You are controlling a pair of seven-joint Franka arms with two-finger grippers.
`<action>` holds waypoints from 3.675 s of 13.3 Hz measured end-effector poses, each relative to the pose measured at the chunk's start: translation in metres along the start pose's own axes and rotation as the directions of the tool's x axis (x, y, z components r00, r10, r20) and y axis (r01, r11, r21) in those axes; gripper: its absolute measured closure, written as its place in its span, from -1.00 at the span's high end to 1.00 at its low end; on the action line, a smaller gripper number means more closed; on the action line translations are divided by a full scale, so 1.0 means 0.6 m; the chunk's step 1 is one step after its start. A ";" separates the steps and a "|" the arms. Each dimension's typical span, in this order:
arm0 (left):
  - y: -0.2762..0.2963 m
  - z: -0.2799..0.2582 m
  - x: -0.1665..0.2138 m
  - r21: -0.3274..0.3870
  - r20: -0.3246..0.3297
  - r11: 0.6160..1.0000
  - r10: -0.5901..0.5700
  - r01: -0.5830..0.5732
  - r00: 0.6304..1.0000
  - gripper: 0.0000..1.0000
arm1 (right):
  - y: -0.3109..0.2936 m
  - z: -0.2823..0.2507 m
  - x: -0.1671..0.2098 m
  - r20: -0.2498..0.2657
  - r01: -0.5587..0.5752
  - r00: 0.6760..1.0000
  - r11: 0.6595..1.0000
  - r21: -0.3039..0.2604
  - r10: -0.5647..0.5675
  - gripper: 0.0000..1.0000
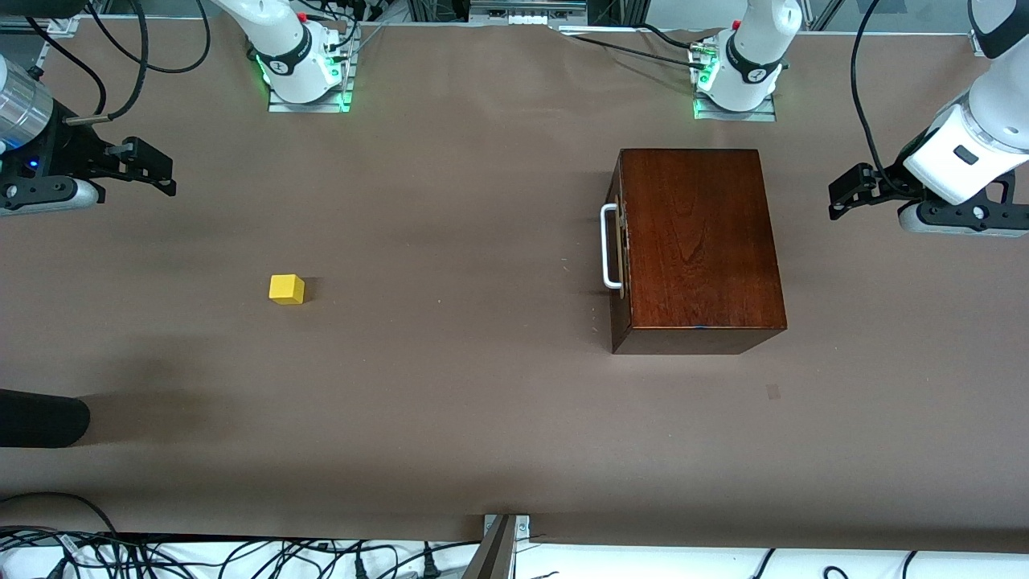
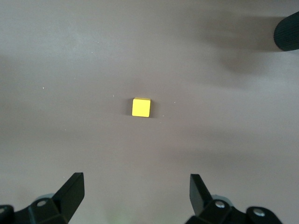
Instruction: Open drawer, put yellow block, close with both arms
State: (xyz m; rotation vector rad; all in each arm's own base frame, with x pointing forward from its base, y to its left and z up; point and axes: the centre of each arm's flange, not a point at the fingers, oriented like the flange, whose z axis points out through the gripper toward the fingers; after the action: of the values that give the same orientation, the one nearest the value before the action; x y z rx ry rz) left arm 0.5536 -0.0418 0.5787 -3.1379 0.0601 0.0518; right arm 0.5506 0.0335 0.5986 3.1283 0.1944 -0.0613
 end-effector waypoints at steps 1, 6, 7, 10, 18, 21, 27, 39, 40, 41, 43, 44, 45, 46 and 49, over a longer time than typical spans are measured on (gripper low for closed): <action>0.000 0.000 0.000 0.000 0.000 1.000 0.000 0.000 1.000 1.00 | -0.001 0.000 0.000 0.000 0.001 1.000 1.000 0.000 -0.001 1.00; 0.000 0.002 0.001 0.000 0.003 1.000 0.000 0.000 1.000 1.00 | -0.007 0.000 0.000 0.001 0.008 1.000 1.000 0.000 -0.008 1.00; 0.000 0.002 0.001 0.000 0.003 1.000 0.000 0.000 1.000 1.00 | -0.007 0.000 0.000 0.001 0.008 1.000 1.000 0.000 -0.008 1.00; 0.000 0.003 0.001 0.000 0.004 1.000 0.000 0.000 1.000 1.00 | -0.007 0.000 0.000 0.001 0.008 1.000 1.000 0.000 -0.008 1.00; -0.005 0.014 0.007 0.000 0.017 1.000 -0.006 0.006 1.000 1.00 | -0.007 0.000 0.000 0.001 0.008 1.000 1.000 0.000 -0.008 1.00; -0.006 0.030 0.015 0.000 0.033 1.000 -0.007 0.007 0.999 1.00 | -0.007 0.000 0.000 0.001 0.008 1.000 1.000 0.000 -0.008 1.00; 0.037 0.023 0.023 0.000 0.033 0.999 0.039 -0.039 0.999 1.00 | -0.005 0.000 0.000 0.000 0.005 1.000 1.000 0.000 -0.005 1.00; 0.463 0.141 0.064 0.006 0.063 0.990 0.137 -0.137 0.989 1.00 | 0.007 0.000 0.004 -0.013 -0.007 1.000 1.000 -0.001 0.007 1.00; 0.488 0.175 0.074 0.004 0.061 0.992 0.123 -0.123 0.991 1.00 | 0.014 0.001 0.004 -0.013 -0.015 1.000 1.000 0.000 0.015 1.00; 0.508 0.205 0.082 0.002 0.061 0.993 0.120 -0.120 0.991 1.00 | 0.019 0.002 0.005 -0.014 -0.021 1.000 1.000 0.000 0.021 1.00; 0.528 0.246 0.085 0.008 0.081 0.992 0.128 -0.129 0.988 1.00 | 0.022 0.003 0.005 -0.015 -0.024 1.000 1.000 0.000 0.024 1.00; 0.536 0.255 0.082 0.011 0.089 0.991 0.132 -0.133 0.987 1.00 | 0.022 0.003 0.006 -0.015 -0.024 1.000 1.000 0.000 0.024 1.00; 0.546 0.263 0.074 0.018 0.101 0.991 0.129 -0.131 0.987 1.00 | 0.021 0.003 0.005 -0.014 -0.022 1.000 1.000 0.000 0.022 1.00; 0.563 0.277 0.060 0.029 0.118 0.992 0.119 -0.123 0.986 1.00 | 0.019 0.003 0.006 -0.014 -0.020 1.000 1.000 0.000 0.020 1.00; 0.642 0.338 -0.011 0.129 0.127 0.988 0.072 -0.089 0.989 1.00 | 0.015 0.002 0.006 -0.014 -0.017 1.000 1.000 0.000 0.017 1.00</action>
State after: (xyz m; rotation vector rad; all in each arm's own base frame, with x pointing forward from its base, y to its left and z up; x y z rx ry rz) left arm 0.5257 -0.4256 0.3756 -2.9891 0.1821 0.2297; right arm 0.5552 0.0248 0.5971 3.1308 0.1687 -0.0386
